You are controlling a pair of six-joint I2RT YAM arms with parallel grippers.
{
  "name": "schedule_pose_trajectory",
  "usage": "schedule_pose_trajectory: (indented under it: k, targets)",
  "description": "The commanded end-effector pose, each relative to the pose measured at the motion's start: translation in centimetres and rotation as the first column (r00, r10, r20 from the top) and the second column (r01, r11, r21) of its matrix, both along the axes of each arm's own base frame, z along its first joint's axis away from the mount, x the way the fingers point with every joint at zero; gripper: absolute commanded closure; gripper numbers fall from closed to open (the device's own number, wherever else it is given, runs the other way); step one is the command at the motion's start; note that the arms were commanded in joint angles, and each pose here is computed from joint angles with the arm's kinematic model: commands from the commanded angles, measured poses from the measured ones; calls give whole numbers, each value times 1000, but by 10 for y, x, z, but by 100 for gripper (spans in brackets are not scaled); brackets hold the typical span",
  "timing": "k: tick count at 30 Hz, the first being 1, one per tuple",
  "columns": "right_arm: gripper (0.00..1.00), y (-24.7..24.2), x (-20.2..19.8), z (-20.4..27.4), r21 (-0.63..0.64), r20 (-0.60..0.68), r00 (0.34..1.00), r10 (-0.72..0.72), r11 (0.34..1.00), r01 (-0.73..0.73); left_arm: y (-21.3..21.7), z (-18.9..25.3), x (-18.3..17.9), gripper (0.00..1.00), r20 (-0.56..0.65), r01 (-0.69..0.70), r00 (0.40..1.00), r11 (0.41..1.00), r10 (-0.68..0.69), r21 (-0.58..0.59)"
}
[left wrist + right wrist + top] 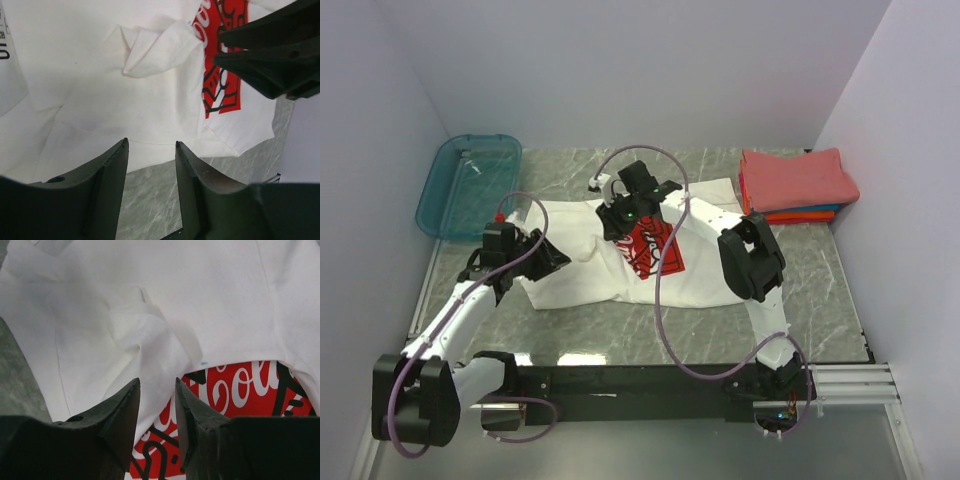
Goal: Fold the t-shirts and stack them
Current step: Fold the tshirt
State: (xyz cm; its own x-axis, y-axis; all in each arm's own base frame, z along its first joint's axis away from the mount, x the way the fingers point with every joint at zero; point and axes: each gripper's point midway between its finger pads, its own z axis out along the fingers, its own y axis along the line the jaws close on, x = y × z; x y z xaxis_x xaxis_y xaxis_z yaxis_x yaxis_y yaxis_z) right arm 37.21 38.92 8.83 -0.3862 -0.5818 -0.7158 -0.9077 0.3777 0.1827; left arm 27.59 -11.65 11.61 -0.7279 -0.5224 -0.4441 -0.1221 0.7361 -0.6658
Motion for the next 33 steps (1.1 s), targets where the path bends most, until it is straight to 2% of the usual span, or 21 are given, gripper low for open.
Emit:
schedule_pose_trajectory:
  k: [1, 6, 14, 29, 32, 33]
  targets:
    - [58, -2, -15, 44, 64, 33, 992, 120, 990, -122, -4, -3, 12, 52, 17, 31, 999, 999, -31, 32]
    - [58, -23, -15, 59, 83, 37, 993, 115, 990, -118, -27, -21, 26, 50, -56, 81, 995, 993, -77, 86]
    - [58, -49, -28, 74, 116, 27, 995, 100, 988, -103, -21, -41, 60, 51, -112, 25, 994, 965, 4, 261]
    - [58, -64, -24, 85, 176, 6, 998, 66, 982, -66, -37, -74, 69, 59, -210, 127, 975, 959, -74, 252]
    - [58, -65, -24, 84, 175, 1, 998, 64, 983, -63, -40, -75, 72, 65, -210, 136, 974, 959, -84, 247]
    - [58, -65, -25, 84, 176, 0, 998, 65, 982, -64, -41, -73, 73, 72, -205, 137, 975, 960, -87, 243]
